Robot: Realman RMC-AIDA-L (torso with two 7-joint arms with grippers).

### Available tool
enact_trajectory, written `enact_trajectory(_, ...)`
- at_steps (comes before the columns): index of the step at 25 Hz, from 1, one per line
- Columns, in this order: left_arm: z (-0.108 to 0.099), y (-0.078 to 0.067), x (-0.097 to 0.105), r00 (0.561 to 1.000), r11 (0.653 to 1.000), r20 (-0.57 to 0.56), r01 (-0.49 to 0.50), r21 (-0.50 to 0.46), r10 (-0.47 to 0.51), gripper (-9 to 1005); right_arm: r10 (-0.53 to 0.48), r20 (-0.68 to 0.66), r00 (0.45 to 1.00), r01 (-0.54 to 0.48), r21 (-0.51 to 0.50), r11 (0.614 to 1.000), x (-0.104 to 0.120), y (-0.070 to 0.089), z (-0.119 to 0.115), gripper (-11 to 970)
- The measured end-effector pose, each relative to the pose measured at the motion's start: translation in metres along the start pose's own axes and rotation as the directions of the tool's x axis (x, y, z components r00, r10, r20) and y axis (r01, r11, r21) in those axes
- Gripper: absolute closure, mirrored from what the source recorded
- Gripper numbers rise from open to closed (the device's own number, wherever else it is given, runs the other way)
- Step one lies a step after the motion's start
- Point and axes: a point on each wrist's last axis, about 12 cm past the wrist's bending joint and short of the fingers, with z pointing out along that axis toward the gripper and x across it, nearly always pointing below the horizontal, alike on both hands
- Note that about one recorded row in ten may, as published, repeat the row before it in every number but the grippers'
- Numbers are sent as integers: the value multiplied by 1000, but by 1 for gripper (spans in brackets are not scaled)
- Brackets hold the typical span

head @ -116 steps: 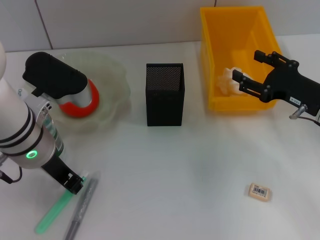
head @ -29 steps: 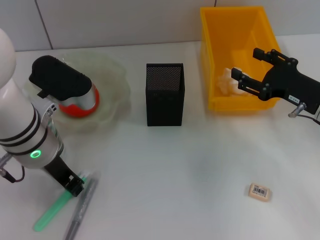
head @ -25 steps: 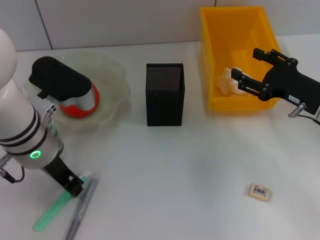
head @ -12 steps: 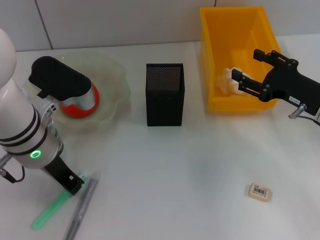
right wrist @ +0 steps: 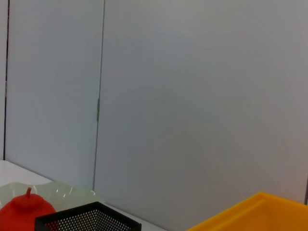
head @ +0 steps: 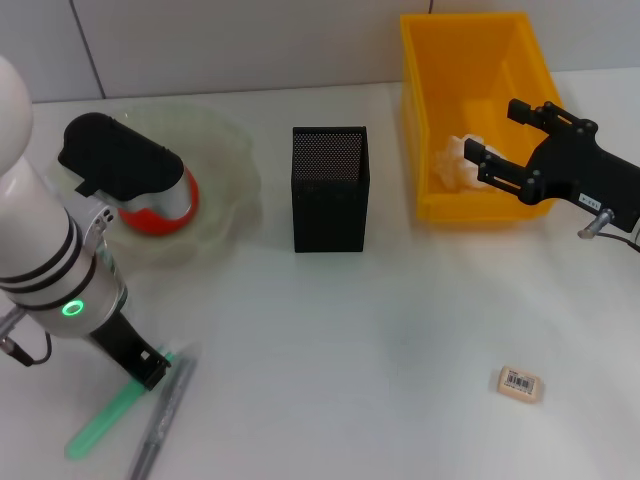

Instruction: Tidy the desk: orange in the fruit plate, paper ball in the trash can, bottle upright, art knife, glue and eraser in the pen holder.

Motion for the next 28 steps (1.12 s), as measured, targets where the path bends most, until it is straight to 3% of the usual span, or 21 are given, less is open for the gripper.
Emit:
enact_trajectory(14,-18,-11,-12,996,999,80,-37,26,34,812,2,1,1000,-2,3,1000,0,0,-1,194)
enact_trajectory(28,-54,-34,-36,955,990,283,-119,80,92,811,12,5,1000,-12,39,999,1,-6,-7,194)
